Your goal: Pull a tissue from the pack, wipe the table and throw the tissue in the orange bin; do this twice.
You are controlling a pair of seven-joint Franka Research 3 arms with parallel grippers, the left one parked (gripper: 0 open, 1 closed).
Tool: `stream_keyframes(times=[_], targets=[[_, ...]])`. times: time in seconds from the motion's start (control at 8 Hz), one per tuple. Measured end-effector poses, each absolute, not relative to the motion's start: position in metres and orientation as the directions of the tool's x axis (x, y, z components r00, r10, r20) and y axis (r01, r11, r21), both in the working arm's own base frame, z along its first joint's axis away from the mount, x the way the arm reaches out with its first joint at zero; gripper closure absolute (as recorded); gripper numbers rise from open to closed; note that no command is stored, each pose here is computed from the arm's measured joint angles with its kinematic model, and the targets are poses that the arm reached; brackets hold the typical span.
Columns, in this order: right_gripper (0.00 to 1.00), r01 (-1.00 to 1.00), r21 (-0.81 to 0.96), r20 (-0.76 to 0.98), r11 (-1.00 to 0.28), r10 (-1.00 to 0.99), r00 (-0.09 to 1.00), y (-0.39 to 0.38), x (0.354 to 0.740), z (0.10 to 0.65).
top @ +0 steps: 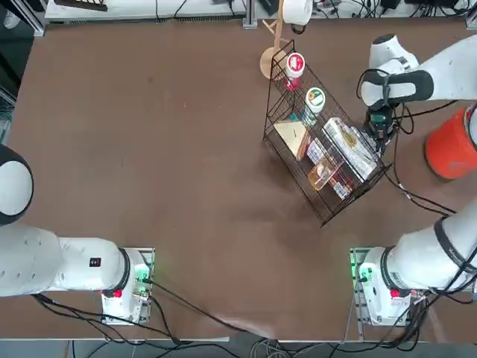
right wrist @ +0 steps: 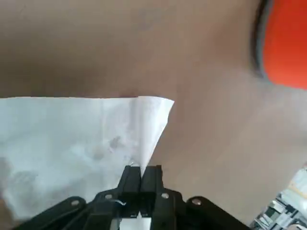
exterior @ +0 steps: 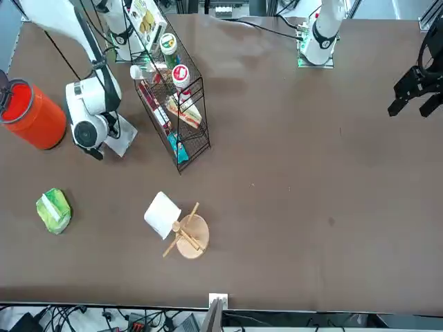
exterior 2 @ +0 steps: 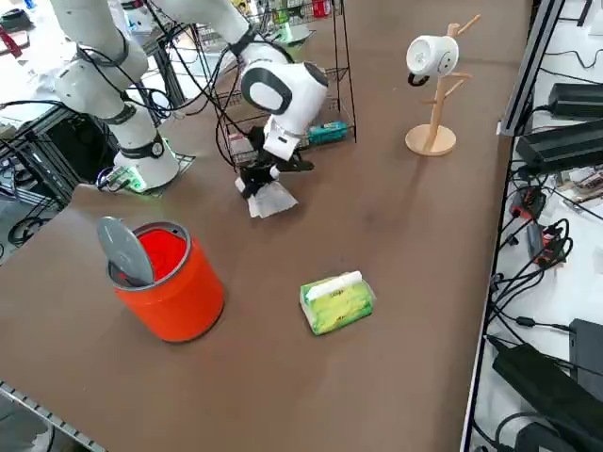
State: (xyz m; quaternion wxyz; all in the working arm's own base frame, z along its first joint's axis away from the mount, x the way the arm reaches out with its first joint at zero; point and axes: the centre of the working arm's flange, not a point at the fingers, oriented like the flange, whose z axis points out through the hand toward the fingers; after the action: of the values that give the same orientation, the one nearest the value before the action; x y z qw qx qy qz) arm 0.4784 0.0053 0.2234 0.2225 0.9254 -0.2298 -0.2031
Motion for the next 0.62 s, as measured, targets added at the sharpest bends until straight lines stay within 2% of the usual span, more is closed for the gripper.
stream_keyframes(times=[0.62], targets=[[0.99, -0.253, 0.474, -0.298, -0.843, -0.424, 0.855, -0.029, 0.496, 0.328]])
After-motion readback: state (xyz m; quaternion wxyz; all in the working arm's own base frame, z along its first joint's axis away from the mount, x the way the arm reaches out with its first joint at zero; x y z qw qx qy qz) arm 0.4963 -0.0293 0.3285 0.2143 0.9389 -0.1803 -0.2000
